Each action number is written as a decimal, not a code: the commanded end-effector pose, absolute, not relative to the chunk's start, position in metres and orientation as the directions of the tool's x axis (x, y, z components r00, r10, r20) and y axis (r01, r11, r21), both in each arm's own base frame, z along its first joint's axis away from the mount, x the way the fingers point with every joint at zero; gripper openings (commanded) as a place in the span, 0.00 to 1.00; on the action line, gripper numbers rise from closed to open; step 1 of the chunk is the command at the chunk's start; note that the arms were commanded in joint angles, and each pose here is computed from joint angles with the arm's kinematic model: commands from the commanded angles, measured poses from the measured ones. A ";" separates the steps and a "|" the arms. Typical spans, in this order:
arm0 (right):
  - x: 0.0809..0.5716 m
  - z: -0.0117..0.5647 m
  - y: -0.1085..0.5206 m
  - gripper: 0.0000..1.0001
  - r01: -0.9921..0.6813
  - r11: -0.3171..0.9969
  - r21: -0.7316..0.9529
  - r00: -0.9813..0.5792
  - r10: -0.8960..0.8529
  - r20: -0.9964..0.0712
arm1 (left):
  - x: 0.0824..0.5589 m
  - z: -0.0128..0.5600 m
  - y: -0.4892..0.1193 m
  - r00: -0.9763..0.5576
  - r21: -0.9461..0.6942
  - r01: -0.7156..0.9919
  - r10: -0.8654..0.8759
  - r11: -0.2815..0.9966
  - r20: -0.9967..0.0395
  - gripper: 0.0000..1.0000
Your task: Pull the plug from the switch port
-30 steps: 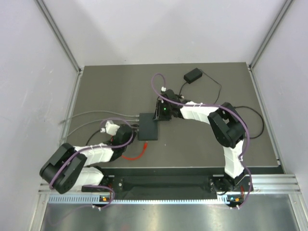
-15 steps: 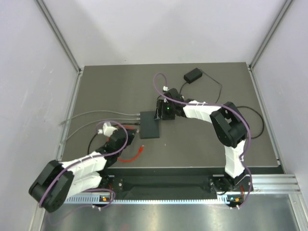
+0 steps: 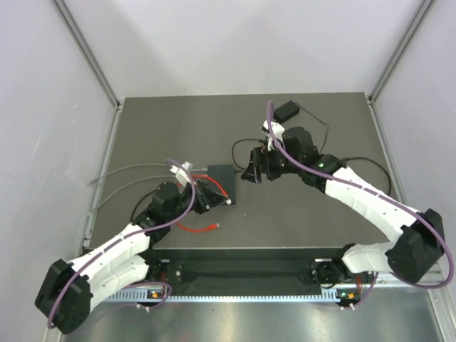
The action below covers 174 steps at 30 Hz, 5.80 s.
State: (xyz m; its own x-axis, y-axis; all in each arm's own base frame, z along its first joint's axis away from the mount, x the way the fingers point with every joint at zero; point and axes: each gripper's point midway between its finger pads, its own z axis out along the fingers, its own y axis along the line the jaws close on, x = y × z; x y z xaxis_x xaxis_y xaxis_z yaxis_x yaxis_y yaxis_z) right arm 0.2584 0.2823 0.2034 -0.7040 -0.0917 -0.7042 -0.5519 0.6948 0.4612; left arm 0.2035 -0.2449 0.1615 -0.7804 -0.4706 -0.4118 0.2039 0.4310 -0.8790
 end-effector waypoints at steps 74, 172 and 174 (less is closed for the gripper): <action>0.286 0.160 -0.152 0.00 0.338 0.258 0.905 0.317 0.874 -0.368 | 0.160 0.214 -0.238 -0.711 -0.740 0.439 -0.306 0.510 -0.633 0.71; 0.343 0.079 0.412 0.02 -0.433 0.638 0.637 -0.839 -0.027 -0.544 | 0.333 0.036 -0.163 -0.339 -0.899 -0.381 -0.937 0.215 -0.080 0.40; 0.342 0.078 0.412 0.02 -0.433 0.637 0.638 -0.841 -0.030 -0.541 | 0.333 0.033 -0.165 -0.344 -0.896 -0.389 -0.936 0.216 -0.077 0.40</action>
